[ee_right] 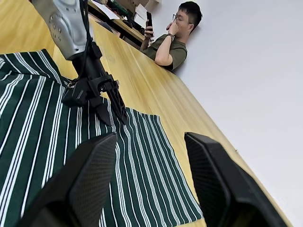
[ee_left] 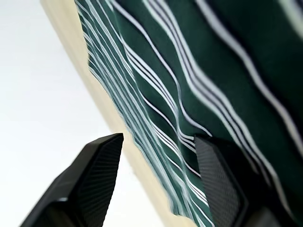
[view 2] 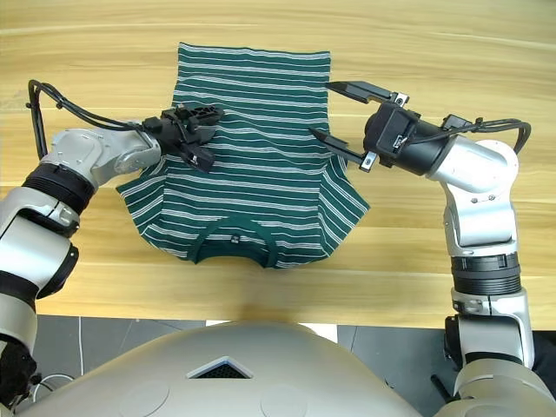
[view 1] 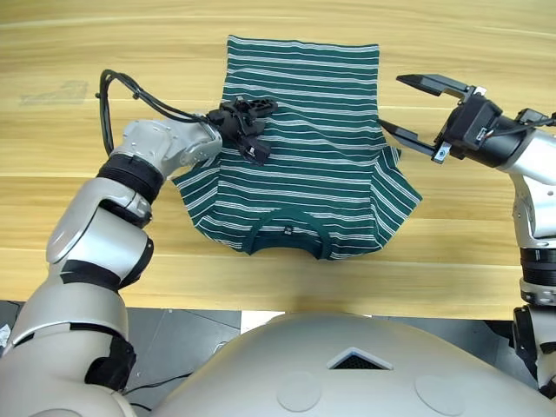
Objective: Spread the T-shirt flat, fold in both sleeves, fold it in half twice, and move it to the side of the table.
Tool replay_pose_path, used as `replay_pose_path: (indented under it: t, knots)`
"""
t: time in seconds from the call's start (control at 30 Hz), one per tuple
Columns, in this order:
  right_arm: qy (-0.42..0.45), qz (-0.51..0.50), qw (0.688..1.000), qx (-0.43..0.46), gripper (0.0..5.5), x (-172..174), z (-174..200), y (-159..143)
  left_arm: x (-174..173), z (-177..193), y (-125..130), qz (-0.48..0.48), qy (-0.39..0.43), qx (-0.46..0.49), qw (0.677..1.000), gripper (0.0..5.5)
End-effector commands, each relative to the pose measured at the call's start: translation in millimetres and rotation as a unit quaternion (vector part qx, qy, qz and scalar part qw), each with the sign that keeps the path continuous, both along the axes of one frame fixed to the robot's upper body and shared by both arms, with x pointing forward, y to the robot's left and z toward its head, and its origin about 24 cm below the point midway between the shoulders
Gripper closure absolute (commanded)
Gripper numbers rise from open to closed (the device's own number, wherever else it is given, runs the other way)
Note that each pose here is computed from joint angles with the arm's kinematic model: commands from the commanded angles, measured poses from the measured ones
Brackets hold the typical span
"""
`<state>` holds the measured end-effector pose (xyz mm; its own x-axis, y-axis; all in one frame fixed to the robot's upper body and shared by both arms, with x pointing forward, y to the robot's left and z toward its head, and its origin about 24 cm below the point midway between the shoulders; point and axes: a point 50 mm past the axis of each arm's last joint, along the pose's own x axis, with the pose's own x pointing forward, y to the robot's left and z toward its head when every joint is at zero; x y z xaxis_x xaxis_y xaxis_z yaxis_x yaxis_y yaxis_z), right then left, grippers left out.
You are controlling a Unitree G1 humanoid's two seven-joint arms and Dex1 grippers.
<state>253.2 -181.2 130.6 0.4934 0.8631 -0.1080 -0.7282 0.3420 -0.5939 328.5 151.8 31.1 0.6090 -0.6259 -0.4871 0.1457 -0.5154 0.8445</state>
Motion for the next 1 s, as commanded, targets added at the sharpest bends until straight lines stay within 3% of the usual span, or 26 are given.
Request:
replay_pose_path:
  t: [0.03, 0.13, 0.2, 0.33, 0.43, 0.53, 0.63, 0.67, 0.7, 0.8, 0.87, 0.93, 1.0]
  knots:
    - [0.003, -0.001, 1.000, -0.003, 2.85, -0.9, -4.2, 0.3, -7.2, -10.8, -2.7, -0.032, 0.008, 0.009, 0.999, 2.71]
    - [0.008, -0.002, 1.000, 0.001, 2.85, -1.6, -5.8, 0.3, -10.7, -5.2, 0.8, -0.013, 0.027, -0.052, 0.998, 2.71]
    - [0.018, -0.002, 1.000, 0.014, 2.85, -2.5, -7.2, 1.4, -11.5, 9.0, 5.1, 0.029, 0.047, -0.148, 0.987, 2.71]
    - [0.049, -0.012, 0.998, 0.049, 2.85, -10.0, -12.5, -0.6, -14.8, 70.8, 36.5, 0.103, 0.010, -0.323, 0.941, 2.71]
    - [0.067, -0.030, 0.995, 0.071, 2.85, -19.6, -16.5, -6.9, -47.9, 124.9, 74.2, 0.163, -0.023, -0.460, 0.873, 2.71]
    - [0.080, -0.049, 0.992, 0.088, 2.85, -28.1, -18.6, -12.6, -103.3, 139.8, 96.9, 0.230, 0.002, -0.585, 0.778, 2.71]
    - [0.085, -0.070, 0.989, 0.098, 2.85, -37.0, -19.0, -19.6, -163.3, 109.9, 94.5, 0.327, 0.131, -0.693, 0.629, 2.71]
    - [0.087, -0.078, 0.988, 0.101, 2.85, -40.0, -19.9, -21.3, -181.3, 95.0, 90.2, 0.364, 0.184, -0.733, 0.545, 2.71]
    - [0.088, -0.084, 0.987, 0.102, 2.85, -42.0, -21.1, -22.0, -194.8, 84.2, 86.4, 0.391, 0.221, -0.754, 0.480, 2.71]
    - [0.090, -0.092, 0.986, 0.101, 2.85, -44.1, -24.1, -22.6, -223.9, 50.6, 76.0, 0.440, 0.290, -0.821, 0.218, 2.71]
    - [0.088, -0.096, 0.986, 0.100, 2.85, -44.4, -25.1, -23.0, -232.0, 33.8, 70.8, 0.450, 0.307, -0.834, 0.092, 2.71]
    - [0.087, -0.098, 0.987, 0.096, 2.85, -44.9, -27.5, -23.3, -232.4, 22.5, 70.5, 0.456, 0.310, -0.834, 0.027, 2.71]
    - [0.086, -0.101, 0.987, 0.093, 2.85, -45.3, -28.7, -24.2, -230.2, 14.7, 73.2, 0.460, 0.305, -0.834, -0.008, 2.71]
